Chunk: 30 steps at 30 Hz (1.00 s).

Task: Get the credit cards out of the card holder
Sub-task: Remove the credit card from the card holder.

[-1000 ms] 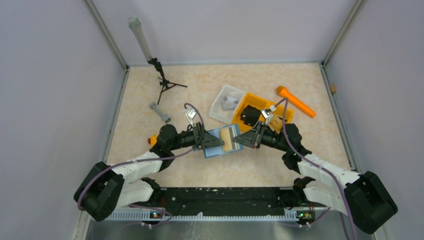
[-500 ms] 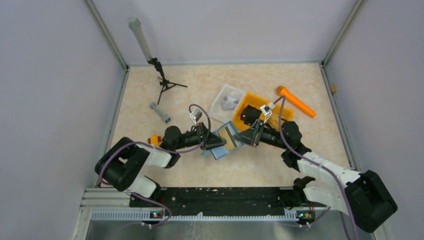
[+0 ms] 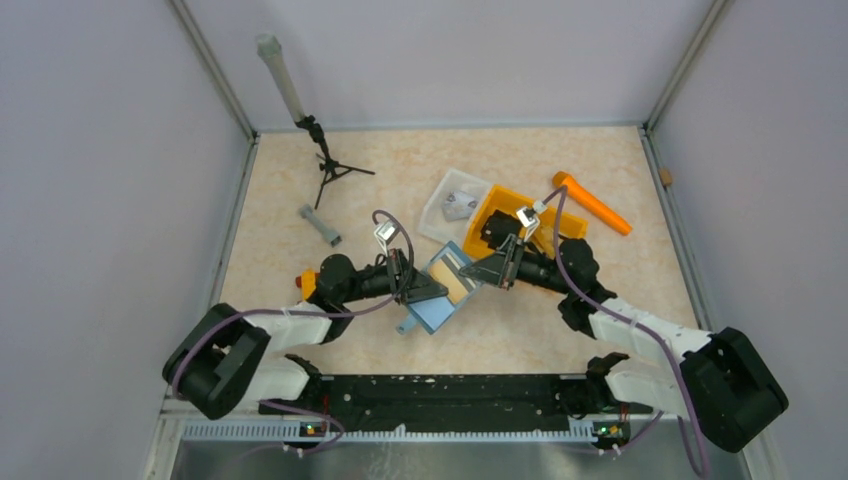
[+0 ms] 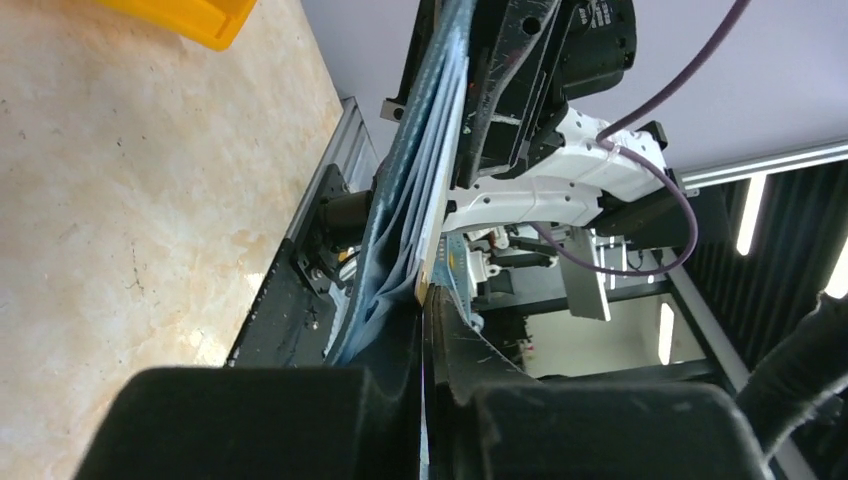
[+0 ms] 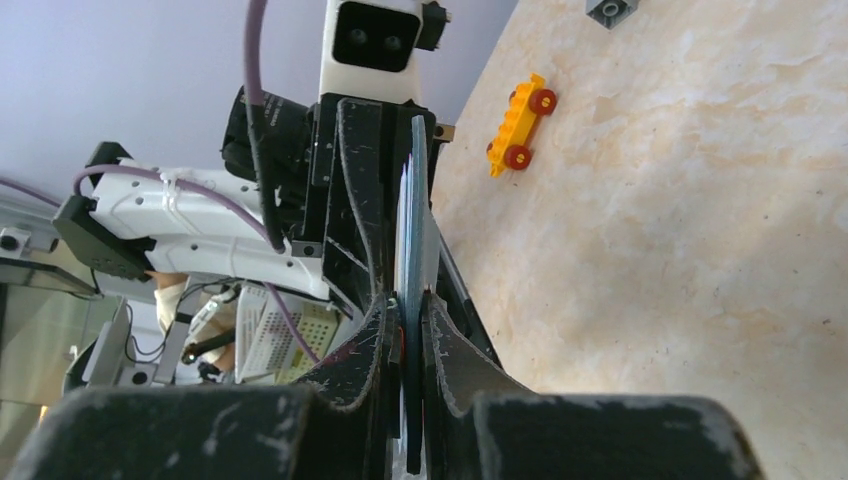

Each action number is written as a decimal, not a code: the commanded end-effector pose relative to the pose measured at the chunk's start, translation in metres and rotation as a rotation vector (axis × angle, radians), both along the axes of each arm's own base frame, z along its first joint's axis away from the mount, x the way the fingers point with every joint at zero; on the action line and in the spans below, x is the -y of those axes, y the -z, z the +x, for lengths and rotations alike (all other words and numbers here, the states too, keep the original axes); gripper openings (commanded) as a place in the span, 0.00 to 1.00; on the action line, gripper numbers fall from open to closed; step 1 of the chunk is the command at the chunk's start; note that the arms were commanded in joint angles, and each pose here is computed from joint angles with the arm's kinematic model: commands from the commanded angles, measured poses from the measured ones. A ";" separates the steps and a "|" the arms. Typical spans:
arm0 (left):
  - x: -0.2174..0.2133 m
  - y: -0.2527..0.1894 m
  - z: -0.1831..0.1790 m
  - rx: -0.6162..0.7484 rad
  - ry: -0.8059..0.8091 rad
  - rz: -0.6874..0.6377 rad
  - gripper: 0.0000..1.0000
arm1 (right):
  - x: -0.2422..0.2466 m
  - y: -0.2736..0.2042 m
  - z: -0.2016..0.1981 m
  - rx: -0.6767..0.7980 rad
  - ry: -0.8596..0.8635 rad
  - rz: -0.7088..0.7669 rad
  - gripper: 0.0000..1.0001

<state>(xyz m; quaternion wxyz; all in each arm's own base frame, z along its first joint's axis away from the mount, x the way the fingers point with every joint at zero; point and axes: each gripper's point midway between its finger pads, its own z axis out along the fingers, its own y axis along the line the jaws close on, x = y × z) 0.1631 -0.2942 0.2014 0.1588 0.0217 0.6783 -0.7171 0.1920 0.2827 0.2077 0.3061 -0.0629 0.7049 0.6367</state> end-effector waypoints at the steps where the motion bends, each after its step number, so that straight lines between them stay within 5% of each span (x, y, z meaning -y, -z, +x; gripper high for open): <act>1: 0.001 -0.053 0.004 0.254 -0.068 -0.083 0.00 | -0.011 0.021 -0.029 -0.093 -0.130 -0.061 0.01; 8: 0.001 -0.046 0.000 0.270 -0.040 -0.039 0.00 | -0.012 0.010 -0.033 -0.117 -0.149 0.000 0.32; 14: 0.001 -0.042 -0.005 0.285 -0.012 -0.022 0.00 | -0.012 0.000 -0.037 -0.121 -0.168 0.046 0.26; 22: 0.001 -0.028 -0.009 0.273 0.019 0.041 0.00 | -0.007 -0.016 -0.033 -0.092 -0.114 0.114 0.46; 28: 0.000 -0.024 -0.016 0.268 0.052 0.051 0.00 | -0.006 -0.023 -0.032 -0.074 -0.106 0.149 0.45; 30: -0.001 -0.024 -0.017 0.268 0.053 0.053 0.00 | -0.006 -0.025 -0.032 -0.073 -0.106 0.152 0.37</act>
